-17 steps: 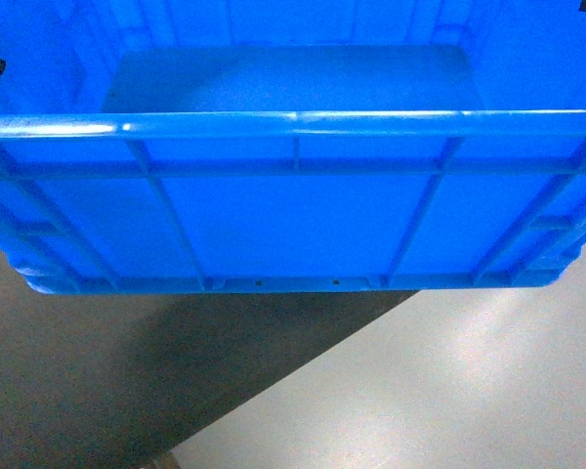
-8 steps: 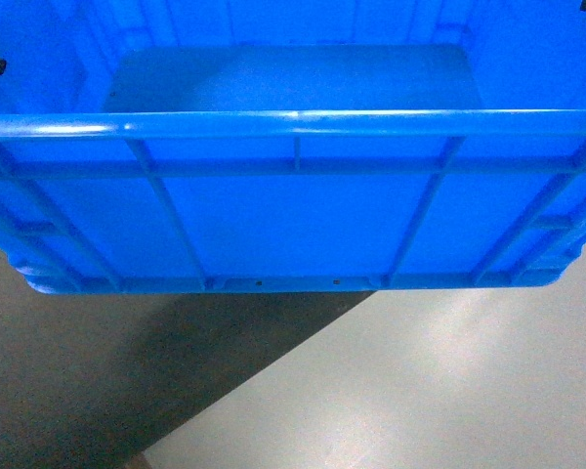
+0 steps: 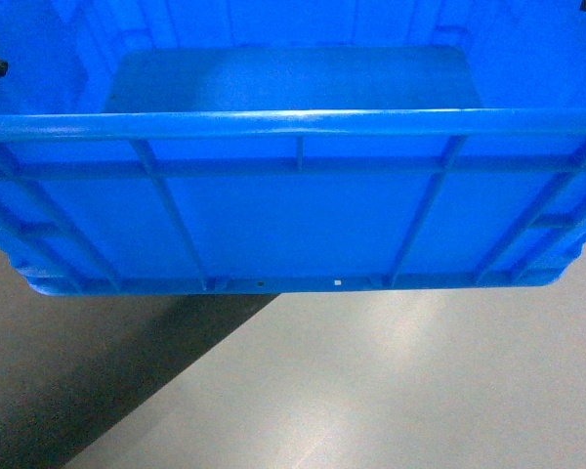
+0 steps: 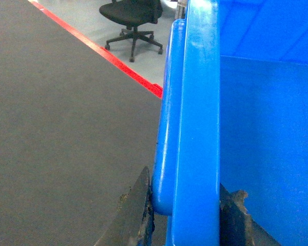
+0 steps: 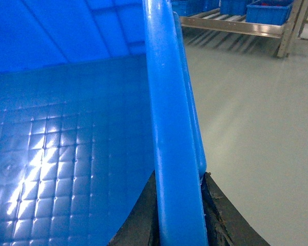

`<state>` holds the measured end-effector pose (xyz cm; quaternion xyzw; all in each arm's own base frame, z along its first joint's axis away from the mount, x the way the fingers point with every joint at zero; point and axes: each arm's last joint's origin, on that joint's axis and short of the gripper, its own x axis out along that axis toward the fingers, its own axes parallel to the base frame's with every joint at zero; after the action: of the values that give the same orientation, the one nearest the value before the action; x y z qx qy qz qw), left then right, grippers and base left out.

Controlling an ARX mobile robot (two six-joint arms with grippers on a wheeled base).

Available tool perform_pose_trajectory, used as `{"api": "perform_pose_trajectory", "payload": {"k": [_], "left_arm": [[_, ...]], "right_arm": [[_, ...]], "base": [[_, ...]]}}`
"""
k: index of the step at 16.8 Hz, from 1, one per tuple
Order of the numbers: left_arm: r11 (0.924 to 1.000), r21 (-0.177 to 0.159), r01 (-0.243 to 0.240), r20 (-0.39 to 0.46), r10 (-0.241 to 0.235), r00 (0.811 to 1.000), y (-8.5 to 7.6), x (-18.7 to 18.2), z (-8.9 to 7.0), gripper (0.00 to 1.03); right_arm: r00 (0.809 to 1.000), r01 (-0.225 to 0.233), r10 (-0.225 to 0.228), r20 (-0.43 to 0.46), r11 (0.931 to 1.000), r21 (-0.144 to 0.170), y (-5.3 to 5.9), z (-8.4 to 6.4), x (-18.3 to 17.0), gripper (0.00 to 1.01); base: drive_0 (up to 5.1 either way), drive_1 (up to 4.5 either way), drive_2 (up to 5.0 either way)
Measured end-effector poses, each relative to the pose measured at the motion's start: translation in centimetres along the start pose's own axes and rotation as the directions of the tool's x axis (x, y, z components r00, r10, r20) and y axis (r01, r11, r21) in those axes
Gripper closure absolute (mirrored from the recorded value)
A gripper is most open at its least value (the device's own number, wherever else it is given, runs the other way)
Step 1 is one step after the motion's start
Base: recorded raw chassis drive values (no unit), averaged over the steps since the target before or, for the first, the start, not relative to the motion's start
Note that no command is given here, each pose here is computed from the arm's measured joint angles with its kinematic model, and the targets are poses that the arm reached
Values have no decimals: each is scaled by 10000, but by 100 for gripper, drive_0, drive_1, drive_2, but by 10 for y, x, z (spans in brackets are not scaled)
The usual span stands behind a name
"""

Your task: Place box next to blue box on left shelf

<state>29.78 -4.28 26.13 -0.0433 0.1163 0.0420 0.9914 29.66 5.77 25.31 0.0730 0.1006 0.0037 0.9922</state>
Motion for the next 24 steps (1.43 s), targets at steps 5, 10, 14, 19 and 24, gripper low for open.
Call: {"api": "perform_pose_trajectory", "payload": {"k": [5, 10, 14, 19, 24], "left_arm": [[10000, 31, -92, 22, 92, 10000, 1, 0, 0, 84], [10000, 36, -87, 6, 87, 10000, 1, 0, 0, 84], [10000, 36, -87, 6, 87, 10000, 1, 0, 0, 84], [10000, 36, -87, 6, 87, 10000, 1, 0, 0, 84], [10000, 37, -91, 3, 91, 10000, 1, 0, 0, 84]], "right_arm": [[9991, -421, 421, -29, 9991, -84, 1, 1, -1, 94], [9991, -413, 413, -32, 9991, -115, 1, 1, -1, 94], [9992, -409, 409, -35, 9991, -115, 1, 0, -1, 94], [9991, -415, 414, -24, 9991, -118, 1, 1, -1, 94], [9991, -423, 423, -22, 9990, -121, 1, 1, -1, 94]], "base": [[-142, -142, -142], [-144, -144, -144], [-143, -143, -143], [-147, -147, -147], [-155, -155, -155]]}}
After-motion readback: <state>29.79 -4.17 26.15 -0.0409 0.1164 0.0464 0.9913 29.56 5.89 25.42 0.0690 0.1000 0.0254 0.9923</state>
